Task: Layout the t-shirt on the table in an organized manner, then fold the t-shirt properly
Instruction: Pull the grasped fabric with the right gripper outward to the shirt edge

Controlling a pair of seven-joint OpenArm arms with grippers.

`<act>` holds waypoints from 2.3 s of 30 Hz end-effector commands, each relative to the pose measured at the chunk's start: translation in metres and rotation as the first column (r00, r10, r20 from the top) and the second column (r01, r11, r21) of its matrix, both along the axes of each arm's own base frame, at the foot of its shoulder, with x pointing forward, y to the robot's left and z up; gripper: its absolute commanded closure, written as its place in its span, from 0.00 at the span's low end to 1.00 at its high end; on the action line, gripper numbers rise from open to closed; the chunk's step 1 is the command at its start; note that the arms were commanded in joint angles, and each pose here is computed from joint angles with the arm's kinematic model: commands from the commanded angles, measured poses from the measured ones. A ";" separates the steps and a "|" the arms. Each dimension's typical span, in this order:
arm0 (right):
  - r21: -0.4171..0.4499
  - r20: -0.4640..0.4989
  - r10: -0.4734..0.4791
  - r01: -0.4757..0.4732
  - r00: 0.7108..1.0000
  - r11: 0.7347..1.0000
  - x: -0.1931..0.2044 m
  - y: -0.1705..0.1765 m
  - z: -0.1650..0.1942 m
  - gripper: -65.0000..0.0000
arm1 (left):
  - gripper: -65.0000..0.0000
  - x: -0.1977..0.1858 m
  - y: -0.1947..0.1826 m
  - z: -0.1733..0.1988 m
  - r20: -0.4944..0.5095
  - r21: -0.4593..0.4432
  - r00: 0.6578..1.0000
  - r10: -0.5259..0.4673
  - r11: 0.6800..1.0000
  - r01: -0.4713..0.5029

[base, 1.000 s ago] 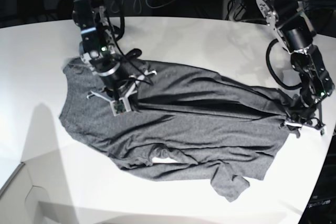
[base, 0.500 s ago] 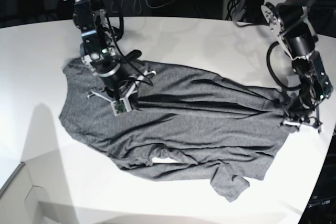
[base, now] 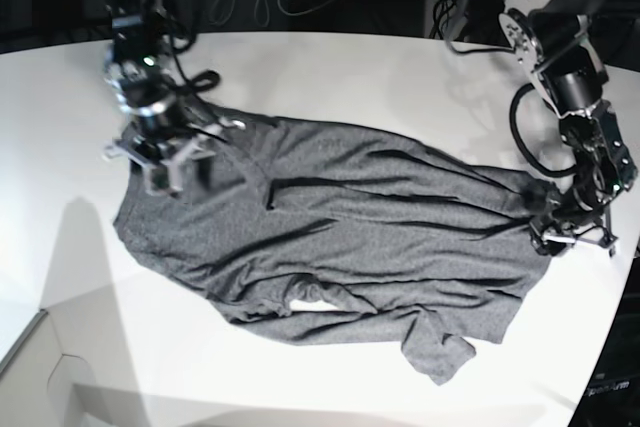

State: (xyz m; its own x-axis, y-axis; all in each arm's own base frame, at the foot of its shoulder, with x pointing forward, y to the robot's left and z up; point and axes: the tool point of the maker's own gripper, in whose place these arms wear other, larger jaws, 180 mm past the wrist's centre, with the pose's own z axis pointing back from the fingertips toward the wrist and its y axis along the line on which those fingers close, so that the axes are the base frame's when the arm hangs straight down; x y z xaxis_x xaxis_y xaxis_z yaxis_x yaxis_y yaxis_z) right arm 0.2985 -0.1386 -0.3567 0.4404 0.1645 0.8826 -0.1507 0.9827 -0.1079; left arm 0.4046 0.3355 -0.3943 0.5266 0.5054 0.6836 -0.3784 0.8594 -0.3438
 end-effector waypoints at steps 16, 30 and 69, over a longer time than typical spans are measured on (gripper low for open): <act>0.007 -0.098 0.049 -0.048 0.994 0.999 -0.056 0.012 -0.025 0.56 | 0.32 -0.021 0.046 -0.011 0.073 0.022 0.987 0.143 0.989 -0.145; -0.008 -0.145 0.003 -0.004 0.989 1.000 -0.061 -0.005 -0.043 0.56 | 0.32 -0.026 0.025 -0.047 0.004 -0.038 0.991 0.136 0.990 -0.136; -0.050 -0.192 -0.076 0.068 0.978 0.996 -0.061 -0.041 -0.063 0.48 | 1.00 -0.050 -0.007 -0.070 -0.063 0.001 0.993 -0.104 0.995 0.104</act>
State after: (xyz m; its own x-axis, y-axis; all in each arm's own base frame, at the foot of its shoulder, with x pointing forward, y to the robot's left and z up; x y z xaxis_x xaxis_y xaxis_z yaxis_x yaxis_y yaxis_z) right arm 0.2353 -0.1769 -0.4243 0.6291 0.1566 0.7614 -0.1030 0.9877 -0.1180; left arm 0.3782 0.3300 -0.4391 0.5022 0.4692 0.7263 -0.2837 0.8829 -0.3742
